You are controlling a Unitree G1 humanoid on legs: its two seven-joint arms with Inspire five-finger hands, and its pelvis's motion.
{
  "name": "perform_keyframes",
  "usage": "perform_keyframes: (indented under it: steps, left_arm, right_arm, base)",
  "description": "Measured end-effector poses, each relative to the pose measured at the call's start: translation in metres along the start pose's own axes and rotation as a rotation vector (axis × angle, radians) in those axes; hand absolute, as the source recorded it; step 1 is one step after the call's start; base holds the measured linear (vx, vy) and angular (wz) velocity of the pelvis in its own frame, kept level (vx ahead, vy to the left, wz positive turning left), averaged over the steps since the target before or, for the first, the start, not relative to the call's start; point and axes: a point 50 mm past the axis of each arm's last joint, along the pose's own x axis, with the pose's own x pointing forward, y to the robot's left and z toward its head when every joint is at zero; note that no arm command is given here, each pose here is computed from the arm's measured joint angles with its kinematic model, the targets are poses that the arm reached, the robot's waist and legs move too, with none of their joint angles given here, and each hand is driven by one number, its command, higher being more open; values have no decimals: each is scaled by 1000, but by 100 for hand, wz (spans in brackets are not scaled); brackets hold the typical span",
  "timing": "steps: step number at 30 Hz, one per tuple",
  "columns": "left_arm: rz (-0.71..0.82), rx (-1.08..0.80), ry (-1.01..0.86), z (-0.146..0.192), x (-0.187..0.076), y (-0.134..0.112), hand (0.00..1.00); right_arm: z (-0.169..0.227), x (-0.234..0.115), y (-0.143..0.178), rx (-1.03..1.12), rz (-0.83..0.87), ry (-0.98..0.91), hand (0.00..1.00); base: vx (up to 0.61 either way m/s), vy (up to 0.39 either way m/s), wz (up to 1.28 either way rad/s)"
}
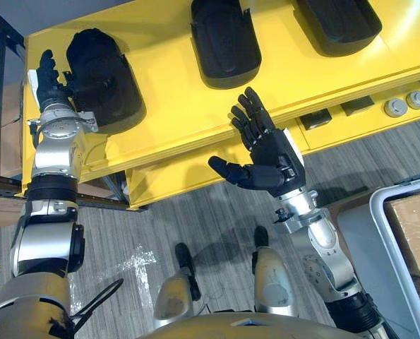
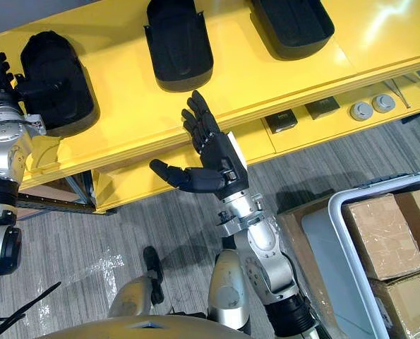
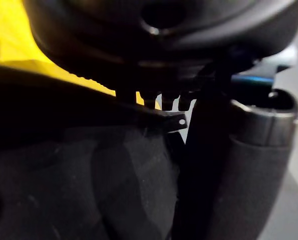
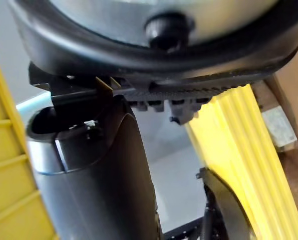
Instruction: Walk over and take three plastic housings, then place them on the shelf
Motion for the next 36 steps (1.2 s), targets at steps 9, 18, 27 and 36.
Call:
perform_keyframes:
  steps: [9,18,27,36]
  left_arm:
    - [3,-75,-110,9,0,-4,100]
    - [111,-209,-670,112,-34,18,100]
    - [152,-281,-796,60,-97,47,100]
    - [-141,-429,-575,-18,-196,25,100]
  right_arm:
    - [1,-2,-5,6,1,4,100]
    - [4,-10,-10,-73,3,-13,100]
    - [12,6,-13,-277,23,-54,100]
    - [-19,17,-14,-477,-46,35,100]
  base:
    - [0,0,0]
    - [18,4,0]
    - [38,6,22]
    - [-40,0,34]
